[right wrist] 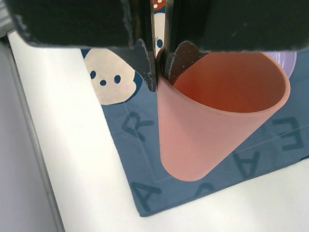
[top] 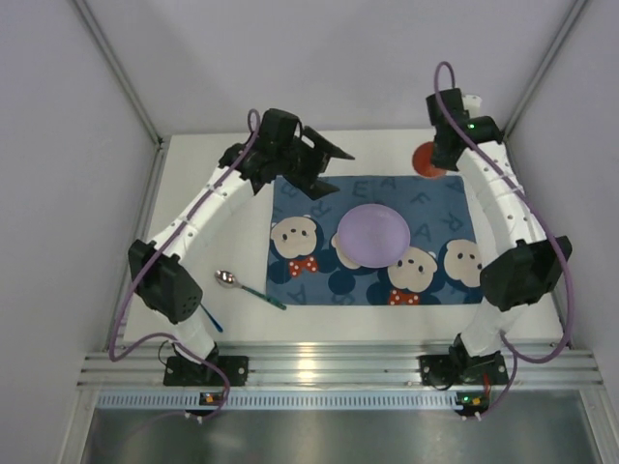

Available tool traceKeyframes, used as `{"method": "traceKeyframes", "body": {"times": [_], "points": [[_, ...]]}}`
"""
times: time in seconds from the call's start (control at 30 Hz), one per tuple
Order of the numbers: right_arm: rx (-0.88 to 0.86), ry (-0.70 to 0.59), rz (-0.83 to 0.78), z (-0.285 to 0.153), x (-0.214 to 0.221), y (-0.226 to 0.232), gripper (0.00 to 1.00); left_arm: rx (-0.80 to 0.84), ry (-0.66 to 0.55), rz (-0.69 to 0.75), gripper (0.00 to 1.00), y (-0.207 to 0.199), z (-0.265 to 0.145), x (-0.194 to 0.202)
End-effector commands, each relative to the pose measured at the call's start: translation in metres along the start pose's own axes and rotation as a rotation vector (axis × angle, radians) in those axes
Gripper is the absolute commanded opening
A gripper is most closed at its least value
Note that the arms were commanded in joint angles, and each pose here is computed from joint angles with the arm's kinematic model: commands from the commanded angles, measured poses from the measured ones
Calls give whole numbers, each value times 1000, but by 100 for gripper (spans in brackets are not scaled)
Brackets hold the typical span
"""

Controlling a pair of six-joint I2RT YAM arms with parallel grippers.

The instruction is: Set the dinner table for one person

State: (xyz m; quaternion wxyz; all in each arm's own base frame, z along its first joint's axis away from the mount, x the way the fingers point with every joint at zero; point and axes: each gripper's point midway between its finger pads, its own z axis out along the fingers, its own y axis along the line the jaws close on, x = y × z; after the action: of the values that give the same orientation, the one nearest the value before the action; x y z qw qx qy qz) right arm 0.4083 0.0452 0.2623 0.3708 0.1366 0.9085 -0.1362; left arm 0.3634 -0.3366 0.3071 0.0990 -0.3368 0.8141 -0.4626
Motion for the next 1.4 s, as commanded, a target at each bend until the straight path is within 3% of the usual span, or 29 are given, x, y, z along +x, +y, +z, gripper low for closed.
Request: {"method": "traceKeyframes", "body": {"times": [0.0, 0.03, 0.23, 0.27, 0.33, 0.5, 0.83, 0.93, 0.97, 1.0, 1.23, 1.37], "points": [[-98, 67, 91, 15, -2, -26, 0, -9, -99, 228, 82, -9, -39, -14], [-108, 92, 106, 22, 1, -32, 0, -1, -159, 280, 82, -21, -52, -24], [-196, 292, 215, 72, 29, -45, 0, -314, -269, 492, 80, 51, -79, -51], [-208, 306, 224, 77, 30, -44, 0, -342, -336, 511, 80, 58, -94, -58], [-229, 328, 238, 84, 32, -39, 0, -442, -352, 520, 80, 96, -99, -64], [-266, 375, 268, 107, 31, -26, 0, -482, -395, 499, 80, 152, -126, -60], [-231, 496, 251, 153, 59, -14, 0, -557, -375, 432, 79, 212, -148, -46], [-242, 496, 241, 150, 57, -10, 22, -571, -369, 414, 79, 222, -149, -44], [-260, 494, 239, 147, 54, -6, 41, -570, -366, 407, 79, 224, -150, -42], [-266, 490, 234, 145, 53, -4, 48, -581, -359, 402, 79, 229, -148, -42], [-334, 402, 250, 106, 19, 3, 77, -662, -335, 369, 81, 256, -144, -41], [-345, 348, 250, 72, 1, -5, 99, -744, -315, 335, 81, 280, -138, -43]]}}
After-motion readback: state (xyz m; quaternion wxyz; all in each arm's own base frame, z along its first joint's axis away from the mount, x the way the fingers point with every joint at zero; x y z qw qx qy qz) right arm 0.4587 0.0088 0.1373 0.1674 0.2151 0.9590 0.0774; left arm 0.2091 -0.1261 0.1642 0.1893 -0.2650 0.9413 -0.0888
